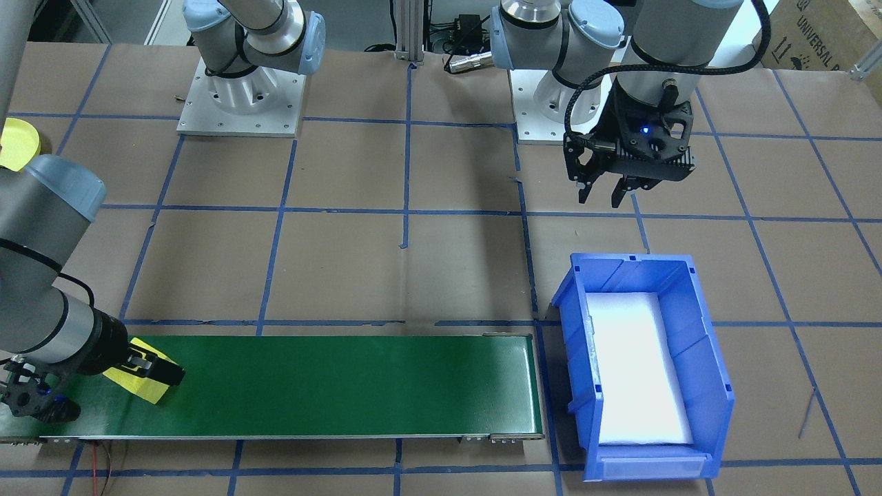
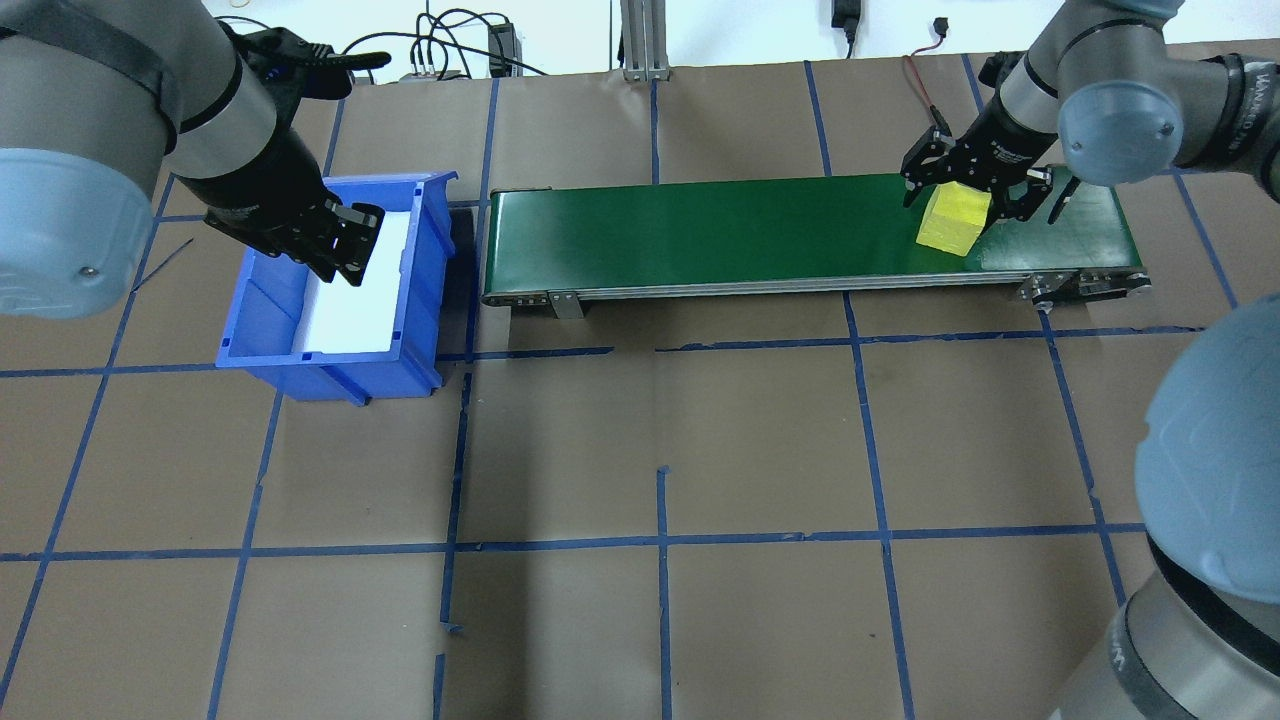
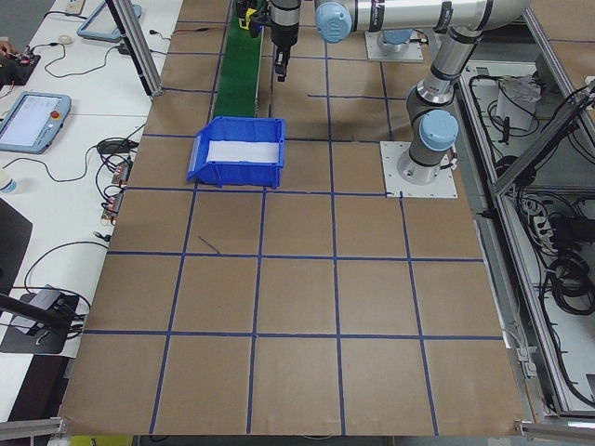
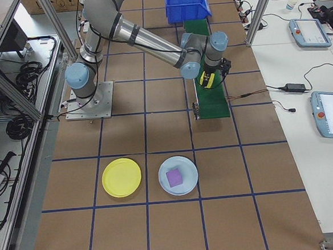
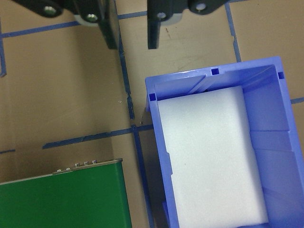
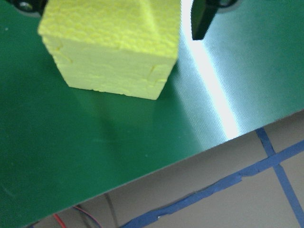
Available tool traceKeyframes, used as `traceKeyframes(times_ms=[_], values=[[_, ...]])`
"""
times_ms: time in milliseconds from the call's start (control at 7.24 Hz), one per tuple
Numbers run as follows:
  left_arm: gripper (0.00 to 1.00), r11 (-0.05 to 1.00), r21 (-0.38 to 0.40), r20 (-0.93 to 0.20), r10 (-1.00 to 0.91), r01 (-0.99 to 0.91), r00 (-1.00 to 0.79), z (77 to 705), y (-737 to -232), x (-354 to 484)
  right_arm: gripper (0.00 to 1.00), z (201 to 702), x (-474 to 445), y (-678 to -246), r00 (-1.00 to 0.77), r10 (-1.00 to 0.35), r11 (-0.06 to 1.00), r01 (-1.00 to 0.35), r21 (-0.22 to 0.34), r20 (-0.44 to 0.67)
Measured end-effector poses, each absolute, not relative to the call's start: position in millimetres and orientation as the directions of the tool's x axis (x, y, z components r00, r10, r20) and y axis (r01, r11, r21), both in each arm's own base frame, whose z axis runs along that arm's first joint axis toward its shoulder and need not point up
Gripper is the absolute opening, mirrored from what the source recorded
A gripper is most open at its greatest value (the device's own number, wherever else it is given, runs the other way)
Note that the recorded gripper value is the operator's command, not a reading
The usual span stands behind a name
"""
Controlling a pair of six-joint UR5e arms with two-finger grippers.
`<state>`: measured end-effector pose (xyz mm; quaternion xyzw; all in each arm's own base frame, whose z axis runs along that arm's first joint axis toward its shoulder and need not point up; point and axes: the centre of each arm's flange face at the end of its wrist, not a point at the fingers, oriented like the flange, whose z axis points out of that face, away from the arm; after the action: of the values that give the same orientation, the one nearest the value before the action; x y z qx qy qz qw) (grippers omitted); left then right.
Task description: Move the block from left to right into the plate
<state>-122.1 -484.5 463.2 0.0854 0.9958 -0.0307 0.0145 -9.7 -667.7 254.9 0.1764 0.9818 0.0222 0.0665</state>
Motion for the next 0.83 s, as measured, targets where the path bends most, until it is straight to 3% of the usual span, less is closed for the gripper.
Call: traceKeyframes(times_ms=[138,552,829], values=[[0.56,0.983,-0.059,-0.034,0.170,0.172,-0.985,463.0,-484.7,-122.1,0.30,258.5,-12.0,-668.5,-0.932,0.344,0.939,0.339,0.059,-0.117],[0.67,0.983,-0.058,-0.034,0.171,0.173,-0.985,462.7,-484.9,-122.1,0.33,280.7,-35.1,-668.1,-0.941,0.330,0.944,0.329,0.020,-0.077],[0.69,0.983,-0.058,-0.034,0.171,0.173,-0.985,462.7,-484.9,-122.1,0.34,301.3,-116.3,-648.1,-0.959,0.283,0.959,0.282,0.034,-0.030]])
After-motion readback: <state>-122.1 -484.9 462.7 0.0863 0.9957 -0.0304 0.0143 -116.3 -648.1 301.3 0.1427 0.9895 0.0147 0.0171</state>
